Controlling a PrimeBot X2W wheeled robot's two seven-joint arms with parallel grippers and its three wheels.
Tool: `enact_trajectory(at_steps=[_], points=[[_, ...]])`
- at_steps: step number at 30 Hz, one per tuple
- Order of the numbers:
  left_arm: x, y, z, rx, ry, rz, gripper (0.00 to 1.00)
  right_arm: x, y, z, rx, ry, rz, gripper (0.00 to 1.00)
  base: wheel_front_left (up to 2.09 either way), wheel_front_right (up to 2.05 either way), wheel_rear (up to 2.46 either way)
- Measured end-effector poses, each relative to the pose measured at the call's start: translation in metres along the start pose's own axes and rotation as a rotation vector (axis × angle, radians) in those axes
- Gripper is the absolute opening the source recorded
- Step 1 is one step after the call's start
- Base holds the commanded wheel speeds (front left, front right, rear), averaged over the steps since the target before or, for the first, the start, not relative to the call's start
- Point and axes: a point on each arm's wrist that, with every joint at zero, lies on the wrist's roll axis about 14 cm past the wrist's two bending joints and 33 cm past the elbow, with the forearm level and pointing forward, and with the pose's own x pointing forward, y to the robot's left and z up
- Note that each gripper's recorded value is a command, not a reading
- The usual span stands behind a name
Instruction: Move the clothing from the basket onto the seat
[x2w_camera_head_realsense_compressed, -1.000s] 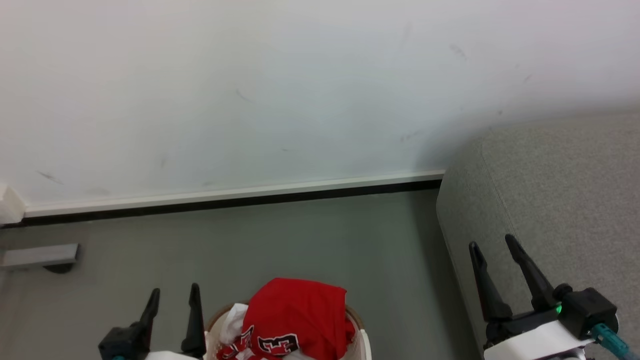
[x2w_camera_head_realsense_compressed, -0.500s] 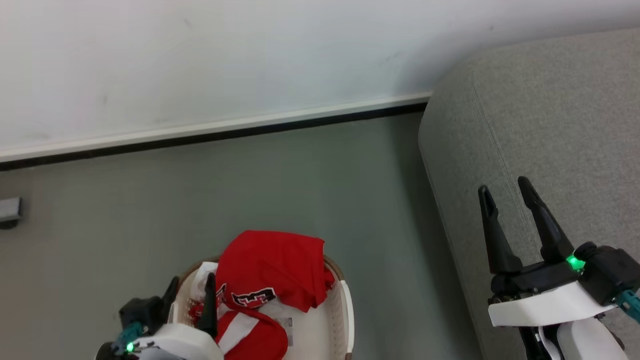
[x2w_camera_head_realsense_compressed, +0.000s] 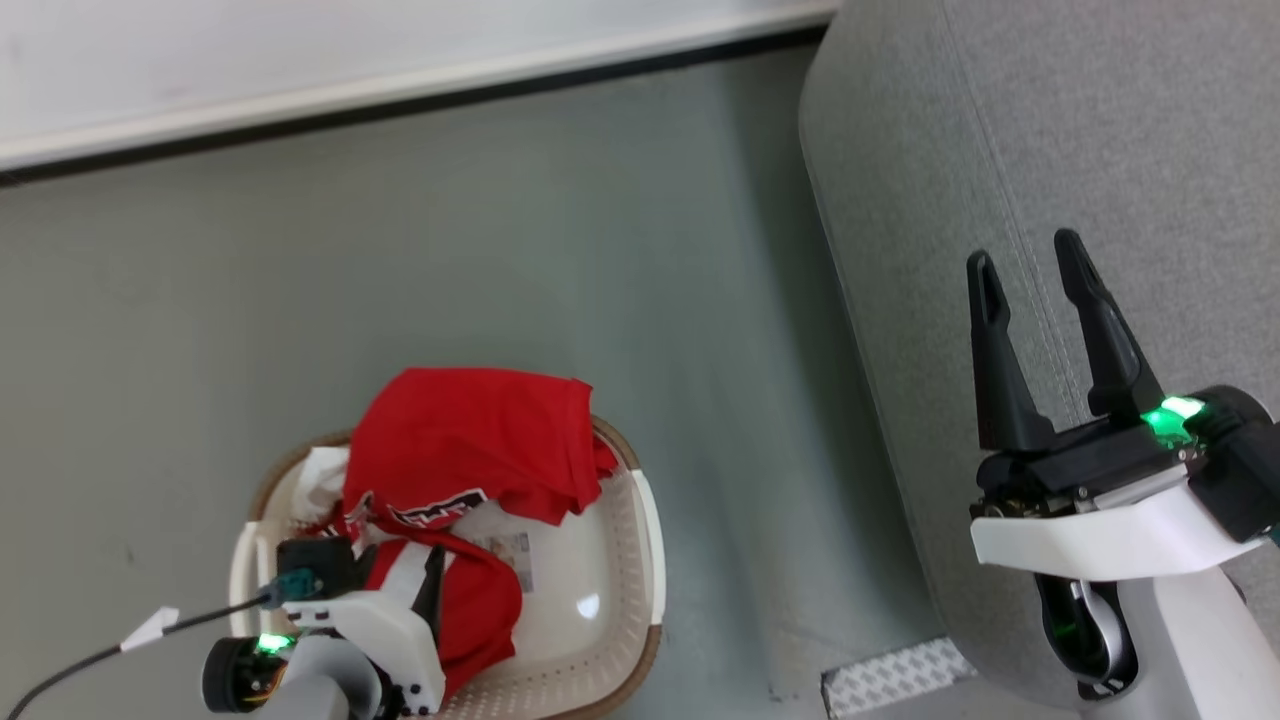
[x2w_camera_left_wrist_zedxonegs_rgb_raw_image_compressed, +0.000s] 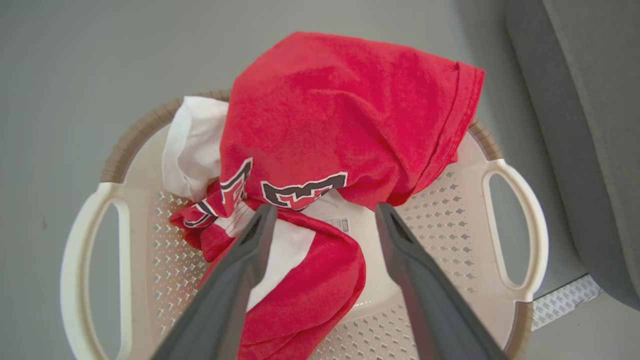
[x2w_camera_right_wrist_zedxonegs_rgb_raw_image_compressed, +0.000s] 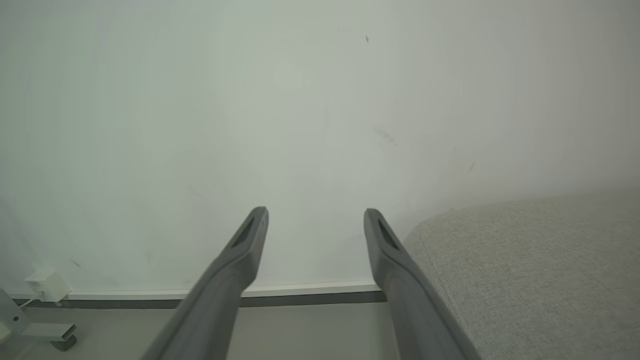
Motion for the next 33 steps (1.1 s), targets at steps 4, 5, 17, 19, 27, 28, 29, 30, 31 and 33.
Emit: enact_trajectory(at_steps=[4, 5, 17, 19, 27, 28, 29, 30, 31, 33], points=[[0.016, -0.002, -0.030, 0.021, 0.136, -0.030, 1.00, 0.008, -0.008, -0.008, -0.004, 0.008, -0.012, 1.00, 0.00, 0.00, 0.00], [0.020, -0.002, -0.036, 0.027, 0.162, -0.034, 1.00, 0.010, -0.009, -0.009, -0.007, 0.008, -0.014, 1.00, 0.00, 0.00, 0.00], [0.064, -0.003, -0.094, 0.061, 0.402, -0.088, 1.00, 0.021, -0.038, -0.039, -0.042, 0.054, -0.066, 1.00, 0.00, 0.00, 0.00], [0.070, -0.003, -0.102, 0.068, 0.430, -0.093, 1.00, 0.023, -0.042, -0.043, -0.046, 0.060, -0.073, 1.00, 0.00, 0.00, 0.00], [0.083, 0.002, -0.135, 0.083, 0.571, -0.086, 1.00, 0.022, -0.056, -0.063, -0.063, 0.101, -0.100, 1.00, 0.00, 0.00, 0.00], [0.084, 0.004, -0.137, 0.087, 0.582, -0.083, 1.00, 0.022, -0.057, -0.064, -0.066, 0.104, -0.102, 1.00, 0.00, 0.00, 0.00], [0.088, 0.004, -0.142, 0.092, 0.607, -0.082, 1.00, 0.021, -0.060, -0.068, -0.070, 0.113, -0.109, 1.00, 0.00, 0.00, 0.00], [0.089, 0.005, -0.145, 0.090, 0.619, -0.080, 1.00, 0.020, -0.061, -0.069, -0.073, 0.117, -0.112, 1.00, 0.00, 0.00, 0.00], [0.089, 0.006, -0.148, 0.091, 0.632, -0.077, 1.00, 0.020, -0.063, -0.071, -0.075, 0.121, -0.114, 1.00, 0.00, 0.00, 0.00], [0.090, 0.007, -0.151, 0.095, 0.647, -0.074, 1.00, 0.020, -0.064, -0.072, -0.077, 0.124, -0.117, 1.00, 0.00, 0.00, 0.00]])
